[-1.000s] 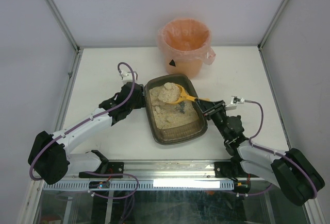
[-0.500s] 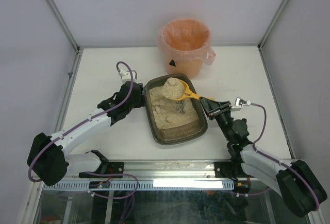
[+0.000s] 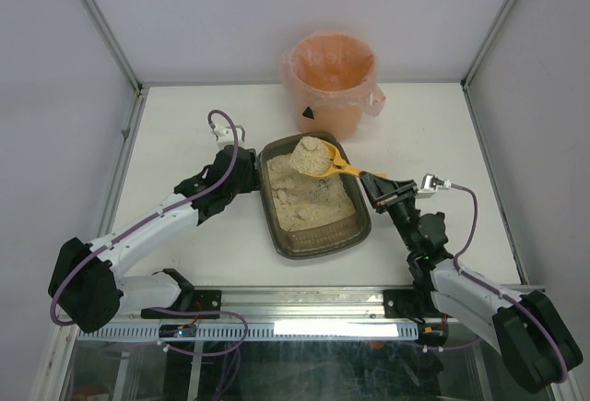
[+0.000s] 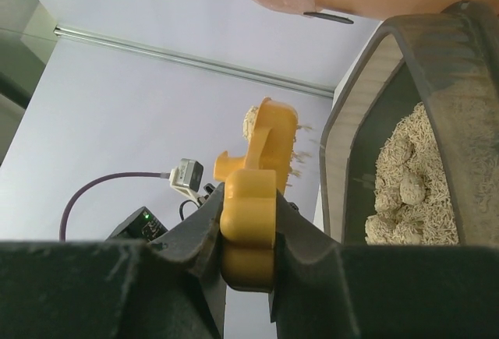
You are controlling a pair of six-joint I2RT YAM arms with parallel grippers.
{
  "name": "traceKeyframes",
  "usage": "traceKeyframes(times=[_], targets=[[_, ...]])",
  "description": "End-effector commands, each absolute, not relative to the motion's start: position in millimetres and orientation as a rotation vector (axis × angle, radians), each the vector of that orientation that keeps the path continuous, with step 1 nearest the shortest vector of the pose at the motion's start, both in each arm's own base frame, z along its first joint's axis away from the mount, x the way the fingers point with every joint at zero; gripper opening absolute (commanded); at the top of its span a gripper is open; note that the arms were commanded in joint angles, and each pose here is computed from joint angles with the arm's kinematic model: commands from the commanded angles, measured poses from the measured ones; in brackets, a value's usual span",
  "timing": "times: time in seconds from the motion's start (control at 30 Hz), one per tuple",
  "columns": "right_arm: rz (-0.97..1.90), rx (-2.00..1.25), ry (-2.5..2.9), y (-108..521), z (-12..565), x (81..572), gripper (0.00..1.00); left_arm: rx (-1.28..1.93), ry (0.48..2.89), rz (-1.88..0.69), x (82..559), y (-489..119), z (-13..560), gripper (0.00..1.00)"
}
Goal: Clean the litter box
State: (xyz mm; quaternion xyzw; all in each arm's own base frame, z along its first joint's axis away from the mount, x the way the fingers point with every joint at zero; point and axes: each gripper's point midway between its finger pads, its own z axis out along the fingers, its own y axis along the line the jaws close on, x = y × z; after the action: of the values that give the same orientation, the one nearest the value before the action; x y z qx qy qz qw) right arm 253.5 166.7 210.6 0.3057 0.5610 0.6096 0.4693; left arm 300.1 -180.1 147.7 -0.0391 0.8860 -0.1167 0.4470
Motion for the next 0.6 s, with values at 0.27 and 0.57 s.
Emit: traceKeyframes(times=[0.27,0.57], targets=[[1.588,0.669,1.316,169,236,242,0.0,-0.129,2.112,-0.357,314,-188,180,0.47],[1.563,0.761,1.312,152,224,250,0.0,-0.123,2.113,-0.353,315,-188,179,0.46]])
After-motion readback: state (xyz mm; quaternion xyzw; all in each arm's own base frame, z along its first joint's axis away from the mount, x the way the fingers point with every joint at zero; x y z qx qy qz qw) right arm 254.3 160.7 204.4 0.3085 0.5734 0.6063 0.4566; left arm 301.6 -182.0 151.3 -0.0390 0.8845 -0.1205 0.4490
